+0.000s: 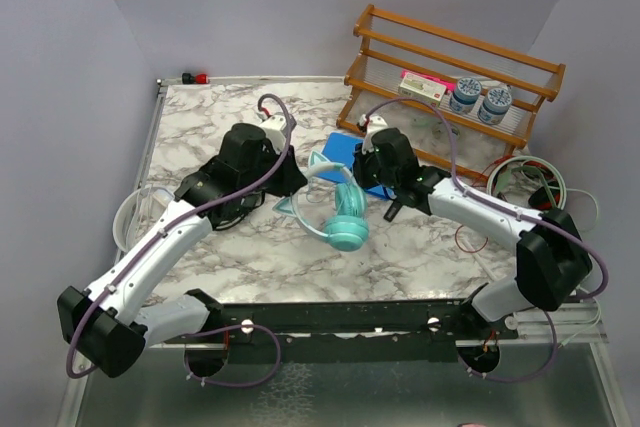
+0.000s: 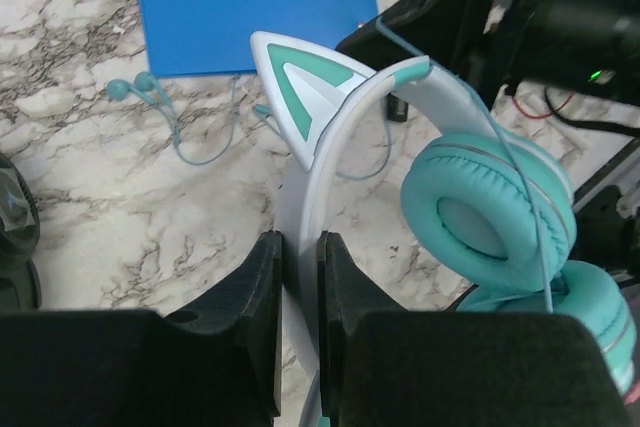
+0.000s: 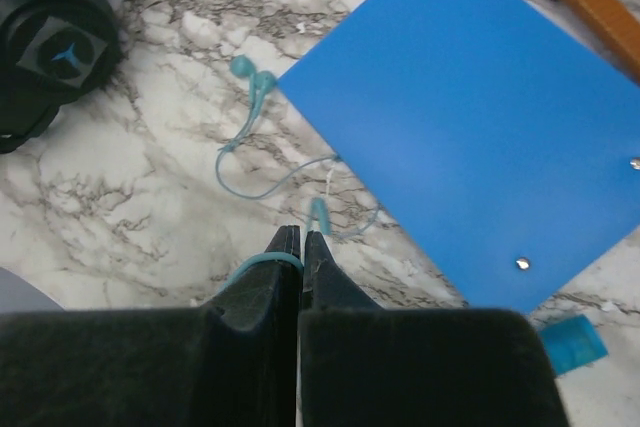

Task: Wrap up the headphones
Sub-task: Wrap the headphones cable around the headphones.

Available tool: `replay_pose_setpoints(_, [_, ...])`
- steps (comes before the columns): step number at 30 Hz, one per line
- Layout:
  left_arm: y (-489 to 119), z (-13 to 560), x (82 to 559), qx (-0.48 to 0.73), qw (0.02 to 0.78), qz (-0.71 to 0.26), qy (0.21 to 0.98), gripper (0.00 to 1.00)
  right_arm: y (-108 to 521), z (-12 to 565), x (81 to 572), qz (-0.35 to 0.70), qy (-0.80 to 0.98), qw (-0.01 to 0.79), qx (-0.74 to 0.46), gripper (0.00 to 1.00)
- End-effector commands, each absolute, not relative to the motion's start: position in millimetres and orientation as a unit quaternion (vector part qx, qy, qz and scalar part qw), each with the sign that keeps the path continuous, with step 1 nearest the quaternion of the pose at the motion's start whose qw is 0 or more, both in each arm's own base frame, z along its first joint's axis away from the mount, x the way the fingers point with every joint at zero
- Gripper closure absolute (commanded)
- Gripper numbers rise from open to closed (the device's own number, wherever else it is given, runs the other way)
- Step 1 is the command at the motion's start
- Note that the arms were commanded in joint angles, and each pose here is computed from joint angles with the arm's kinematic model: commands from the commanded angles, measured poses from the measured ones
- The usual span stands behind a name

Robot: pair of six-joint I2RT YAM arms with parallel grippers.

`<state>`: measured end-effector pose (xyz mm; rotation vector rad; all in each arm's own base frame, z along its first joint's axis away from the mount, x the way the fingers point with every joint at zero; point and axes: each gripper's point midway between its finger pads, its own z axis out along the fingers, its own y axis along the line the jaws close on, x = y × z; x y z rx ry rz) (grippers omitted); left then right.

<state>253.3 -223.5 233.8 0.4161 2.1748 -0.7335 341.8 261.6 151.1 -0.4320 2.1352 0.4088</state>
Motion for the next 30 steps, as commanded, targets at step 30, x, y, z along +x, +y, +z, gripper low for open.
replay_pose_setpoints(30, [-284.0, 384.9, 230.6, 0.035, 0.348, -0.598, 0.721, 1.00, 300.3, 216.9, 283.6, 0.465, 0.667, 0.559, -0.163, 0.79])
